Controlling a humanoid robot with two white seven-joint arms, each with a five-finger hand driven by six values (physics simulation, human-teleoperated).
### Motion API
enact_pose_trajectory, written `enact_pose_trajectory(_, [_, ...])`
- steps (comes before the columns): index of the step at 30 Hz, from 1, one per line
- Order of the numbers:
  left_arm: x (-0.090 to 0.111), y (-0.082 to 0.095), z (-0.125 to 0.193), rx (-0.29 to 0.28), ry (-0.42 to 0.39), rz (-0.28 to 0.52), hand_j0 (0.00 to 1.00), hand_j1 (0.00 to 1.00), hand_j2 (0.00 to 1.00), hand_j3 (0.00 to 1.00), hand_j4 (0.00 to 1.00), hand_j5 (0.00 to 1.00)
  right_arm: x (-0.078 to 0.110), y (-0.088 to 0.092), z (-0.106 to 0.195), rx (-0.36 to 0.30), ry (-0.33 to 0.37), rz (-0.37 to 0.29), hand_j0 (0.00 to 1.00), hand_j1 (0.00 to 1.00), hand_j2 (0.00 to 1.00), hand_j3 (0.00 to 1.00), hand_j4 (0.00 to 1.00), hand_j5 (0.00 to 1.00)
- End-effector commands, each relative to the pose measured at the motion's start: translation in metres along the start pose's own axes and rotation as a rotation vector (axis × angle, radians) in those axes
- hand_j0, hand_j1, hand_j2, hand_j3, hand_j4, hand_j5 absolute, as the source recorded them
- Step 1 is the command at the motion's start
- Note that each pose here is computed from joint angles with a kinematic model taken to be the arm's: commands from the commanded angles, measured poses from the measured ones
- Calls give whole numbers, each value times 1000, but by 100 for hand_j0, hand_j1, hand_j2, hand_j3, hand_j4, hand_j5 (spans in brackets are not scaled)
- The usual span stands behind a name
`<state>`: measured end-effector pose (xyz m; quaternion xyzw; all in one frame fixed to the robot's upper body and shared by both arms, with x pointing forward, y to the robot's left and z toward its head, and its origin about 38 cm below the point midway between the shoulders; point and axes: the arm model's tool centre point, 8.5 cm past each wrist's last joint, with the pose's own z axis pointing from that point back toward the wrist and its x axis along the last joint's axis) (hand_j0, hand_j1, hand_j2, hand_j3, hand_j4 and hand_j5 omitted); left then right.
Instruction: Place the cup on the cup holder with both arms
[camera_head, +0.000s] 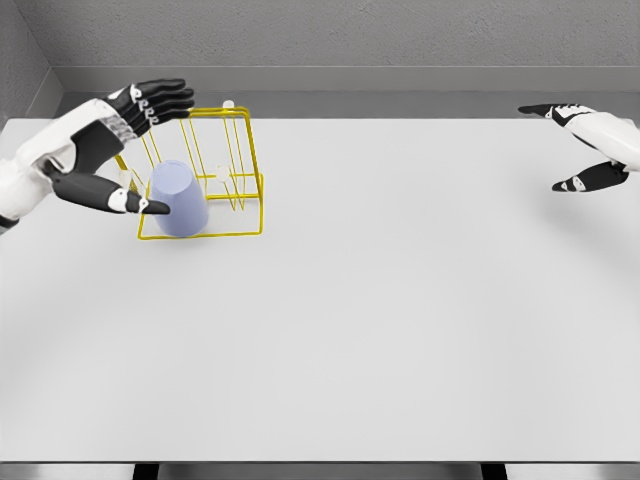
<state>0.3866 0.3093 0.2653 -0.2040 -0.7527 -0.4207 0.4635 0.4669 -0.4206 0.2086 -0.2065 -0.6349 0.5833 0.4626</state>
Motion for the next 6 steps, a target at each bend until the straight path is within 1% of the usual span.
enact_pose_trajectory(1, [29,-9,1,-104,-125,-189,100,100,100,100,100,100,0,-1,1,-5,1,-4,100,100,100,100,100,100])
enact_pose_trajectory(2, [36,-10,7,-124,-167,-252,100,100,100,100,100,100,0,-1,1,-5,1,-4,100,100,100,100,100,100])
enact_pose_trajectory(3, [31,-13,19,-143,-116,-243,100,100,100,100,100,100,0,-1,1,-5,1,-4,100,100,100,100,100,100])
enact_pose_trajectory(5, [22,-26,25,-158,-97,-207,100,100,100,100,100,100,-1,-1,1,-5,3,-5,100,100,100,100,100,100])
enact_pose_trajectory(6, [19,-30,26,-165,-89,-204,100,100,100,100,100,100,-1,0,1,-3,2,-5,100,100,100,100,100,100])
